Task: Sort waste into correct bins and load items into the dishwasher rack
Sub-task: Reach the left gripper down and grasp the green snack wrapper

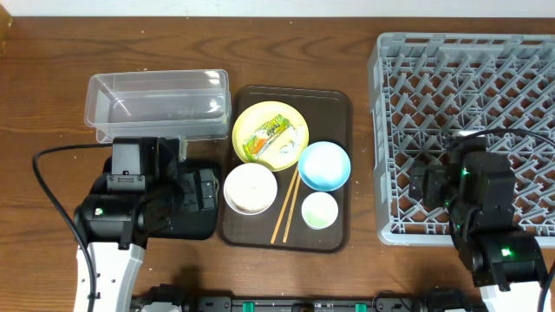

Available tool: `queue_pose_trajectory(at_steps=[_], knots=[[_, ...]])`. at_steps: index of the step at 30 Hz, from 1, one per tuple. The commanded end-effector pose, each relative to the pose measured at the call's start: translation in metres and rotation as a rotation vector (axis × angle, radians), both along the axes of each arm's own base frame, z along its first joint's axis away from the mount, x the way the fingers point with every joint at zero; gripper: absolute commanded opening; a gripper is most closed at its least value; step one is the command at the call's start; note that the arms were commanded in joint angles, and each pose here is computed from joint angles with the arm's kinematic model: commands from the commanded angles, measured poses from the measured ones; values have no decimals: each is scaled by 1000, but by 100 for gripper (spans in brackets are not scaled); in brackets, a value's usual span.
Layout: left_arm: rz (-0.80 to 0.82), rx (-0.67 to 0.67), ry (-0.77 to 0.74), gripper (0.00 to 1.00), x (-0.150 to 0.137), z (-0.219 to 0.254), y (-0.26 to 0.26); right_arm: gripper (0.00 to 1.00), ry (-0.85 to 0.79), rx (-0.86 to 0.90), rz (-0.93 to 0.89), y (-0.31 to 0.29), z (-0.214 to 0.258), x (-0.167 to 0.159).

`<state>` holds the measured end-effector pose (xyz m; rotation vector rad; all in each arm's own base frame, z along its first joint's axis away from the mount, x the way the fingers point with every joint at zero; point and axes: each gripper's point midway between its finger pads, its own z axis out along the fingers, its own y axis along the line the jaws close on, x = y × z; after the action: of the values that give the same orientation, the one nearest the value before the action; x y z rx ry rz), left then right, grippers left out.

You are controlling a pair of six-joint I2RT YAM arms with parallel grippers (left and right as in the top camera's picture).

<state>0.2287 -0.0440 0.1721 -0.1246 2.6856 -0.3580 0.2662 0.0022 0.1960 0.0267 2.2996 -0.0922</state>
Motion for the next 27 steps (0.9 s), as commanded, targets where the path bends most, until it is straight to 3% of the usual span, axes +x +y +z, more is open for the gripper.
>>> queue_pose_trajectory(at_steps=[1, 8, 15, 27], knots=[[8, -5, -45, 99, 7, 12, 1, 99, -24, -1, -6, -3, 11, 2], [6, -6, -115, 99, 24, 20, 0, 99, -25, 6, 2, -1, 11, 2], [-2, -6, -188, 99, 61, 31, -2, 99, -24, 6, 2, -1, 11, 2], [-235, -1, -295, 95, 136, 21, -73, 99, -19, 6, 2, -1, 10, 2]])
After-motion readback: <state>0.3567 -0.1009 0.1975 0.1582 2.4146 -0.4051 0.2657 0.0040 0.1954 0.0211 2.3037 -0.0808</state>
